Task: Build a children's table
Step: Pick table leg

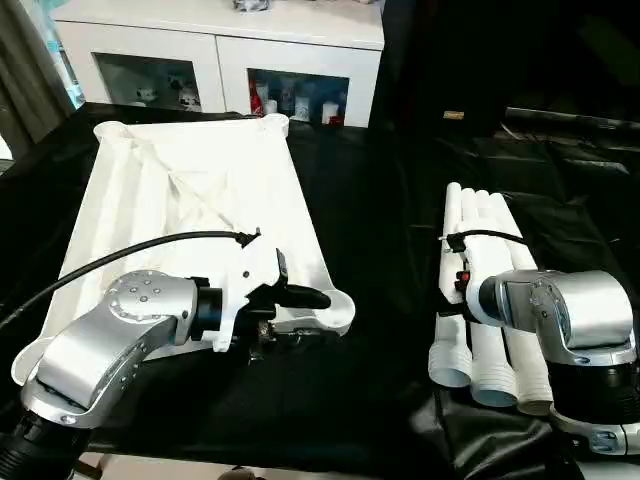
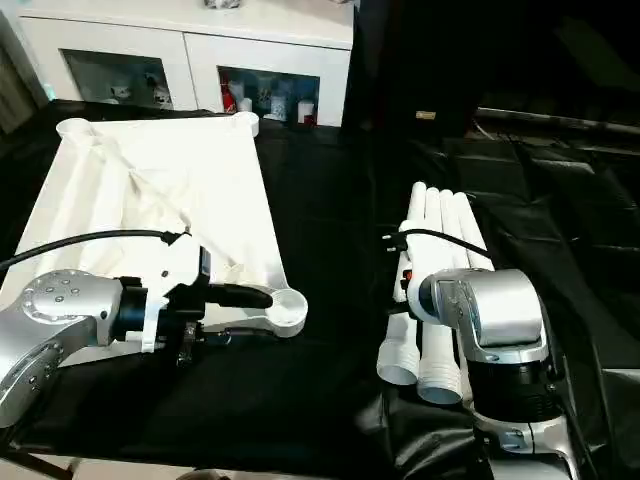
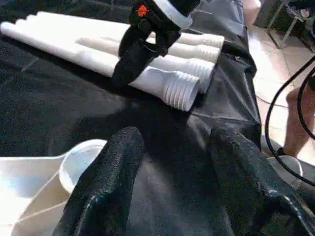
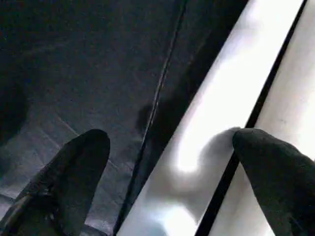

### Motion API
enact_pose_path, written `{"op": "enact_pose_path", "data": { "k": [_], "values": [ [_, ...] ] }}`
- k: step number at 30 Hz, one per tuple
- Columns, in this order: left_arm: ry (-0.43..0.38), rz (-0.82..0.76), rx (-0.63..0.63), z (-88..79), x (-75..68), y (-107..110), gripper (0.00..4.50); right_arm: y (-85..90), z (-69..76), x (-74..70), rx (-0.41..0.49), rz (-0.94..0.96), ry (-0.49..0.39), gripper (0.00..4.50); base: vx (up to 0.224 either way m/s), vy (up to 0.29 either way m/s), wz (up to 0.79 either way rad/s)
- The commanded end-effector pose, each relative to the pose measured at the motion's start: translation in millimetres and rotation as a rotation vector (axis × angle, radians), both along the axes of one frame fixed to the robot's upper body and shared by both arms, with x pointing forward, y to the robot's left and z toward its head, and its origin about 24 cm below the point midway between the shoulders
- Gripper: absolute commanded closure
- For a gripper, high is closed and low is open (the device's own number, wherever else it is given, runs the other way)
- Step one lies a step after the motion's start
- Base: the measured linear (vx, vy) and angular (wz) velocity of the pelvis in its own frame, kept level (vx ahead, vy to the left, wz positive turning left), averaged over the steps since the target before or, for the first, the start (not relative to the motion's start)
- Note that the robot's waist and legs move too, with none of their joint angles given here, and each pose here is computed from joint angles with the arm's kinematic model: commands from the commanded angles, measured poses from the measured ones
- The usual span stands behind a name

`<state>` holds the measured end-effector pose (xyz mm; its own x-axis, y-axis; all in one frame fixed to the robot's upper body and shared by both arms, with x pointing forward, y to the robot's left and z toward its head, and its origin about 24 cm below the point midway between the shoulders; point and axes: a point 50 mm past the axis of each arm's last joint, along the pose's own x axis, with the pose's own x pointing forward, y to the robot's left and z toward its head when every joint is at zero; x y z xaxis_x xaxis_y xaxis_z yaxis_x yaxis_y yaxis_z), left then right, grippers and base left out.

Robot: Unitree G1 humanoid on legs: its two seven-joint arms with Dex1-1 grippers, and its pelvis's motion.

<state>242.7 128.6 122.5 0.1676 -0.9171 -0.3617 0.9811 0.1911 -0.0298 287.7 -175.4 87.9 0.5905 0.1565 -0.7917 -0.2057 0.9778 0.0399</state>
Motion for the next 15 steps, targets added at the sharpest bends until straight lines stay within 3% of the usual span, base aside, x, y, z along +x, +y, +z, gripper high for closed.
{"op": "enact_pose_path", "data": {
  "k": [1,10,15],
  "values": [
    [-0.003,-0.018,0.008,1.5,-2.8,-2.3,1.88,-1.0,-5.5,-2.1,0.008,-0.010,0.031,0.00,0.000,0.000,0.00],
    [0.013,-0.022,0.015,0.8,-6.9,-2.8,1.88,2.4,-11.5,-0.3,0.021,-0.010,0.062,0.00,0.000,0.000,0.00],
    [0.022,-0.027,0.010,1.4,-8.7,-3.6,1.88,3.6,-15.0,1.0,0.033,-0.009,0.072,0.48,0.000,0.000,0.00]
  ]
}}
